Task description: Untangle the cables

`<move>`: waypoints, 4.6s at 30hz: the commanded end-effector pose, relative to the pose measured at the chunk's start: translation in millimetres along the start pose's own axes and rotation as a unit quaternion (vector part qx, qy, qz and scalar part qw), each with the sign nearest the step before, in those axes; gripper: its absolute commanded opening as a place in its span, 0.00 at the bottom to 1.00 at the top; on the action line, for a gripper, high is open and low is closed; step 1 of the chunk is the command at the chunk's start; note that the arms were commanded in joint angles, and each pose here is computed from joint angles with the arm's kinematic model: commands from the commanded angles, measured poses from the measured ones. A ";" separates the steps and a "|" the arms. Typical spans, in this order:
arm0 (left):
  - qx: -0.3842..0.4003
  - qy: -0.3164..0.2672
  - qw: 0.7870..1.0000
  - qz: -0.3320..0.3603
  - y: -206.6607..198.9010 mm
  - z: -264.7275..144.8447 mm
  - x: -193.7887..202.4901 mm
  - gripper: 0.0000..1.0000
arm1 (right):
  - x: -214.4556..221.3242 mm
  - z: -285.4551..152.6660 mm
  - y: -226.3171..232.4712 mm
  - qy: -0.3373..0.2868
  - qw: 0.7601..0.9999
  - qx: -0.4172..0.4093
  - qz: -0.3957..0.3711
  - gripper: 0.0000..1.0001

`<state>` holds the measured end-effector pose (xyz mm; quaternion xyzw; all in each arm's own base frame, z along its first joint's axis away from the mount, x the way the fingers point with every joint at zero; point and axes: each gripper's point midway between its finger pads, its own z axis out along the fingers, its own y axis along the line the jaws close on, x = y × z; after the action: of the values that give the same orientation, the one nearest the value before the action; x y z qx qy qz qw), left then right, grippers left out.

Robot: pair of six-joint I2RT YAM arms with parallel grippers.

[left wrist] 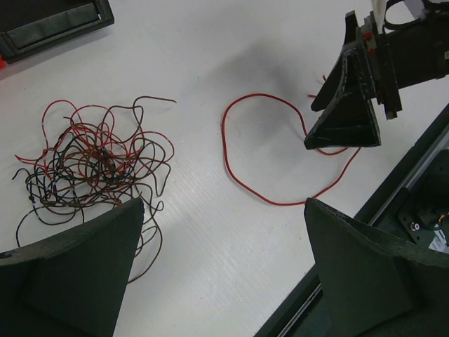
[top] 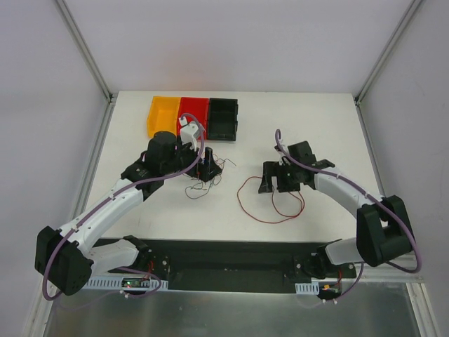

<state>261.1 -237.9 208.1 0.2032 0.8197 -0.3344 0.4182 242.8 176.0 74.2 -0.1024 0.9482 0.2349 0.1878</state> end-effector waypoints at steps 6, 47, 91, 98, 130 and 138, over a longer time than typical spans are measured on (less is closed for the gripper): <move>0.021 -0.025 0.999 0.010 -14.1 -3.5 -18.7 0.97 | 16.9 34.4 11.5 -0.009 0.996 -0.090 -0.012 0.99; -0.063 0.182 0.955 -0.227 -23.2 55.6 108.6 0.46 | 26.3 34.8 35.5 -0.102 0.992 0.036 -0.058 0.72; -0.067 0.230 0.878 -0.414 -22.8 100.3 172.2 0.24 | 83.2 74.7 67.6 -0.034 0.969 0.049 -0.241 0.84; -0.043 0.225 0.884 -0.408 -29.6 99.0 159.1 0.24 | 90.7 73.9 65.3 -0.036 0.954 0.113 -0.277 0.58; 0.035 0.013 0.984 -0.172 -41.6 3.6 67.1 0.80 | 29.4 1.6 128.9 -0.160 0.977 -0.140 -0.009 0.00; 0.142 -0.033 0.984 -0.100 -82.8 -9.4 34.9 0.77 | -36.9 -71.5 140.7 -0.247 0.924 -0.226 0.182 0.00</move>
<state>189.8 -272.0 189.3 0.0996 0.8099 -0.4636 0.3453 206.8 261.2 148.2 -0.0005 0.8441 0.3996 0.3575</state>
